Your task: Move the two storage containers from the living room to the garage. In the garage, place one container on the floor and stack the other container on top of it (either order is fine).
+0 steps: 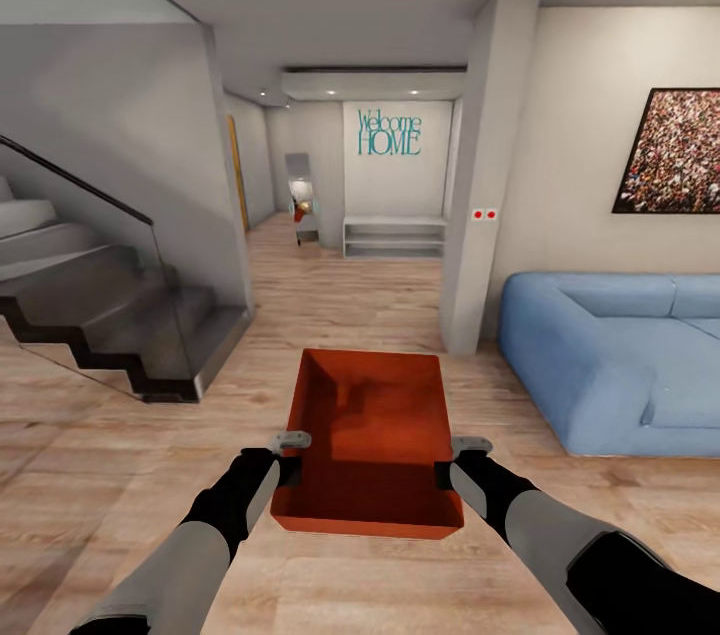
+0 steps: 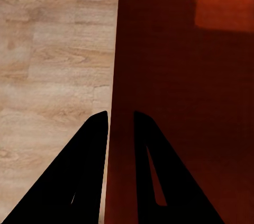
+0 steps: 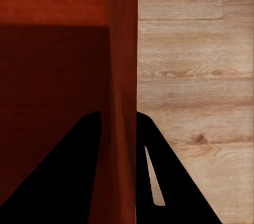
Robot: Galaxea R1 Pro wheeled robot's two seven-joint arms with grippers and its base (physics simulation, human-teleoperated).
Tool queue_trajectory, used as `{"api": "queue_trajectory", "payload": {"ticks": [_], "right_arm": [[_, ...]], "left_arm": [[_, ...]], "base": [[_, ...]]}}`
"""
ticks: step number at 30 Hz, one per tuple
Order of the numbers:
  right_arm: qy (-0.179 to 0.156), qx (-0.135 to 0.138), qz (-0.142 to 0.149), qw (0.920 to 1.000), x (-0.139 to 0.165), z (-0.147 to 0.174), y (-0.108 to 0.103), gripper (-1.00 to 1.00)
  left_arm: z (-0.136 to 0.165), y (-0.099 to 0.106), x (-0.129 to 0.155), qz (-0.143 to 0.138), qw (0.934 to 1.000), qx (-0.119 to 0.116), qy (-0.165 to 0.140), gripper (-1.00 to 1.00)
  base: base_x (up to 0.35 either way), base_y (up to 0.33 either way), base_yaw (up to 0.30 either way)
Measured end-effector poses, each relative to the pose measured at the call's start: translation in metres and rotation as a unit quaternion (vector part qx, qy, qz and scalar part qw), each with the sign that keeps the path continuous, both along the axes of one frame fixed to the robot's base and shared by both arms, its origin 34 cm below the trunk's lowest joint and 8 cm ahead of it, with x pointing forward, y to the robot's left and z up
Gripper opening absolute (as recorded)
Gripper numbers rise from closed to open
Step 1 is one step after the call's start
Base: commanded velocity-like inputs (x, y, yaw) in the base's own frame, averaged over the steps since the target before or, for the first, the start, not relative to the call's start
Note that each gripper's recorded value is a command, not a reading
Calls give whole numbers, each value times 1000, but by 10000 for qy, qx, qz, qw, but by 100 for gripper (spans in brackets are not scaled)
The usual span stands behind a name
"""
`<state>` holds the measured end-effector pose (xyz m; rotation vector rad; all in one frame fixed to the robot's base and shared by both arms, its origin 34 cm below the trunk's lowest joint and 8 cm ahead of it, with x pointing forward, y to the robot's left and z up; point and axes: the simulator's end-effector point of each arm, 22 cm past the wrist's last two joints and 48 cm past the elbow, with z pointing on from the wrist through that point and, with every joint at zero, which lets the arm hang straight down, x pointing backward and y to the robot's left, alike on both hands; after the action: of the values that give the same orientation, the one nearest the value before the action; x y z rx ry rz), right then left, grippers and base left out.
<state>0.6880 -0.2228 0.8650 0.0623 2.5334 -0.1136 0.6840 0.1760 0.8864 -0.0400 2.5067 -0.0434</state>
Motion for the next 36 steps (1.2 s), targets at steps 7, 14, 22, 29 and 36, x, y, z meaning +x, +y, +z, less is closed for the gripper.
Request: {"api": "queue_trajectory", "payload": {"ticks": [7,14,22,29,36], "right_arm": [[2,1,-3,10000,0,0,0,-100],[1,4,-3,10000,0,0,0,-100],[3,3,-4,10000,0,0,0,-100],[3,1,-2,10000,0,0,0,-100],[2,-1,-3,10000,0,0,0,-100]], "left_arm": [[0,0,0,2,10000,-1,3,-100],[0,0,0,-2,10000,3,1,-100],[0,0,0,-2,10000,1,3,-100],[0,0,0,-1,10000,0,3,-100],[0,0,0,2,10000,-4,3,-100]], "base": [[322,0,116],[322,0,174],[322,0,9],[322,0,0],[322,0,0]]}}
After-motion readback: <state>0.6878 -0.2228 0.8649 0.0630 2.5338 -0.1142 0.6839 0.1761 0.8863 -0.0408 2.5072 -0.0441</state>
